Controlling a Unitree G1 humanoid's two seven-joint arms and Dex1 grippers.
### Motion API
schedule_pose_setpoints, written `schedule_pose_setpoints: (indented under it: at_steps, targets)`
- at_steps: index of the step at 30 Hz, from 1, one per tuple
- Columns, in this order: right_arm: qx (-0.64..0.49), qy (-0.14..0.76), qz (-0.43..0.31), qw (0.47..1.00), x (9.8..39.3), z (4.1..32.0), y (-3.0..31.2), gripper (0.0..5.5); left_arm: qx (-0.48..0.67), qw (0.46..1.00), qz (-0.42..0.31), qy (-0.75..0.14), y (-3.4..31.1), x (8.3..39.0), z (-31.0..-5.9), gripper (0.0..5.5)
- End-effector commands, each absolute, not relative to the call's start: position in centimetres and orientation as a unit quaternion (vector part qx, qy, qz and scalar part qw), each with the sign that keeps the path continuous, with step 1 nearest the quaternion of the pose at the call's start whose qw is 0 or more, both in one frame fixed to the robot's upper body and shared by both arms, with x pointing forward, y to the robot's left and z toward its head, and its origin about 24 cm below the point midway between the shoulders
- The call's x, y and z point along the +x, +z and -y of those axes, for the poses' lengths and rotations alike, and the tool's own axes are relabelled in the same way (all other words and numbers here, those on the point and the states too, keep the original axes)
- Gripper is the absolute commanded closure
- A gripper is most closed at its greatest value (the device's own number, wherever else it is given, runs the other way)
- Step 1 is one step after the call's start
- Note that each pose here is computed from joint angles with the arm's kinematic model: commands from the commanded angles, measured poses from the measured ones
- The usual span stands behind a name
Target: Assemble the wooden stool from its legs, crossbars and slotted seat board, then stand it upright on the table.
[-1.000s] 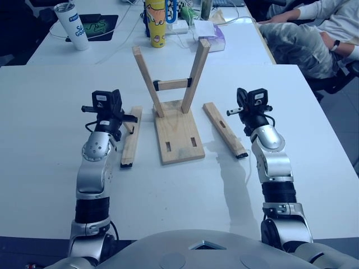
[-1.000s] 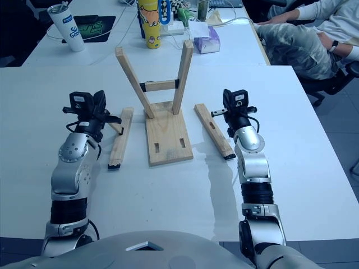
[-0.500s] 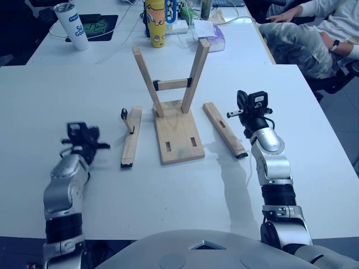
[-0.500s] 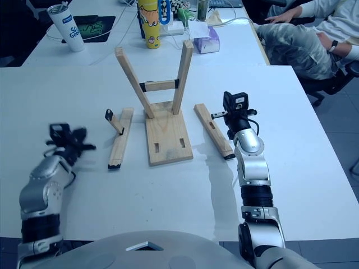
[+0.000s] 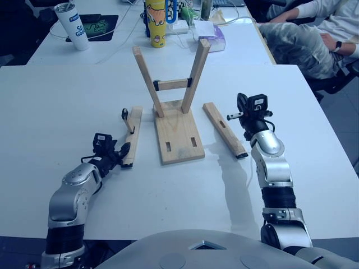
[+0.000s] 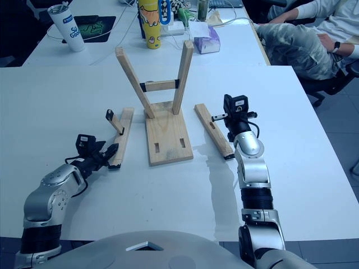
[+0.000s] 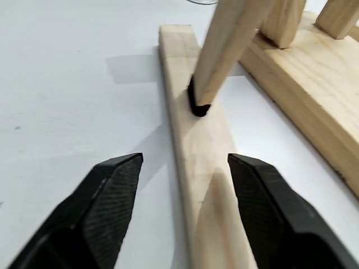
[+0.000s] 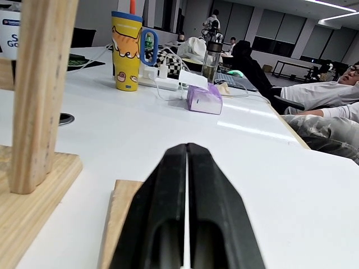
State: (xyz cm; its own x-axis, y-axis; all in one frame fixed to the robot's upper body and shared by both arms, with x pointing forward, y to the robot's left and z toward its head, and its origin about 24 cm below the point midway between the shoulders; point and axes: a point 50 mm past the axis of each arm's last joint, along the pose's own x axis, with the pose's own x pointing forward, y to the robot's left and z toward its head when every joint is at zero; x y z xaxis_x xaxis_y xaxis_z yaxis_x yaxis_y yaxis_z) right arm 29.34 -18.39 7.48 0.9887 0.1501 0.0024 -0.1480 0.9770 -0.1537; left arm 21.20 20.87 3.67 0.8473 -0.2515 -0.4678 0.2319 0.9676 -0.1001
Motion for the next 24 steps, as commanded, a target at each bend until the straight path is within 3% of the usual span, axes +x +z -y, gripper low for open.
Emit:
schedule_pose_setpoints:
  at_steps: [1, 8, 18, 24]
  targets:
    - [-0.08, 0.078, 0.011, 0.994, 29.4, 18.1, 7.8, 5.5, -0.02, 0.956, -0.261, -0.133, 2.7, 21.2, -19.4, 2.08]
    - [-0.082, 0.088, 0.013, 0.993, 29.7, 17.9, 7.9, 5.5, 0.032, 0.953, -0.283, -0.106, 1.2, 21.2, -19.4, 1.92]
    - [-0.084, 0.091, 0.017, 0.992, 30.0, 17.8, 8.2, 5.5, 0.048, 0.958, -0.267, -0.098, 1.4, 21.7, -19.2, 3.39]
    - [-0.085, 0.093, 0.024, 0.992, 30.3, 17.7, 8.7, 5.5, 0.063, 0.975, -0.207, -0.057, 2.6, 22.7, -20.2, 3.46]
